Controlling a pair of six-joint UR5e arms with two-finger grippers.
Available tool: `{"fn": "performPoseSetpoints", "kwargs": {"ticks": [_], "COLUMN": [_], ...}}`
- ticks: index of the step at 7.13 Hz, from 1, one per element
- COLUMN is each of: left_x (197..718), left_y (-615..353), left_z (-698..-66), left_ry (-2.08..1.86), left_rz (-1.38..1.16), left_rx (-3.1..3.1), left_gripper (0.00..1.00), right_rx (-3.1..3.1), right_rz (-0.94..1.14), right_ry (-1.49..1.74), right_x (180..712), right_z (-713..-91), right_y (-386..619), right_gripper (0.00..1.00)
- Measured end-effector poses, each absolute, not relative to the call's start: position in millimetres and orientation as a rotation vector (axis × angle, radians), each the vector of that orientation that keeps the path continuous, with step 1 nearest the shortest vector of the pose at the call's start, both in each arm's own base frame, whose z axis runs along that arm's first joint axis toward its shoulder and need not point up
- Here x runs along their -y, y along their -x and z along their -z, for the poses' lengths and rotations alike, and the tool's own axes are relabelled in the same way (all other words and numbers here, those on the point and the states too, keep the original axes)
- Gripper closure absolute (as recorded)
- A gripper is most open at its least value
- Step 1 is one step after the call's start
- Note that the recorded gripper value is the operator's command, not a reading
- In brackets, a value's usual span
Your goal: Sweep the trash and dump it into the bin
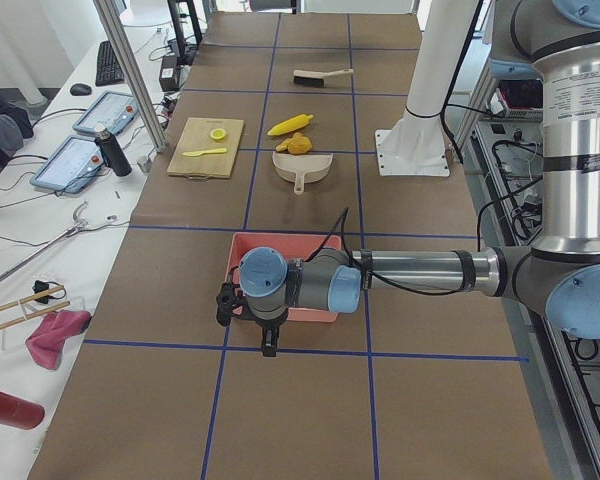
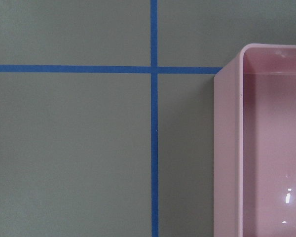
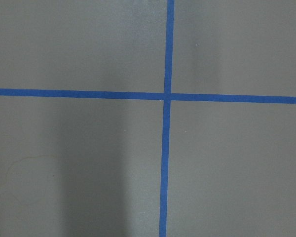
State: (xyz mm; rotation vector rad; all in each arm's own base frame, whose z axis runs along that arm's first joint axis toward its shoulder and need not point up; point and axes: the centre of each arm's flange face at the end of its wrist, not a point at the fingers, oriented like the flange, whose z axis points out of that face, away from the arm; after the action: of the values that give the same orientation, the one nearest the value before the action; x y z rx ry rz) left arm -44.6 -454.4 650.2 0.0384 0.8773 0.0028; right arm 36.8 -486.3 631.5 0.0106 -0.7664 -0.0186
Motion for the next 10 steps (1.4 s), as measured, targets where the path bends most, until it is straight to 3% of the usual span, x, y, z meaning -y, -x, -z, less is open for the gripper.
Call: {"fn": "performPoseSetpoints", "kwargs": {"ticks": [6,10], "left_x": [460,462], "left_y": [45,45], "left_z": [-638,-629], "left_ry": [-0.067,-0.096], "left_rz": [-0.016,-0.029], "left_rx": [-0.873,-0.873], "left_gripper": [0.01,0.01], "right_rx": [0.769,0.819], "right_rz": [0.019,-0.091], "right_ry": [-0.024,-0.018], "right_x": [482,474], "right_z": [-623,-502], "right_y": [-37,51], "right_gripper": [0.0,0.0]}}
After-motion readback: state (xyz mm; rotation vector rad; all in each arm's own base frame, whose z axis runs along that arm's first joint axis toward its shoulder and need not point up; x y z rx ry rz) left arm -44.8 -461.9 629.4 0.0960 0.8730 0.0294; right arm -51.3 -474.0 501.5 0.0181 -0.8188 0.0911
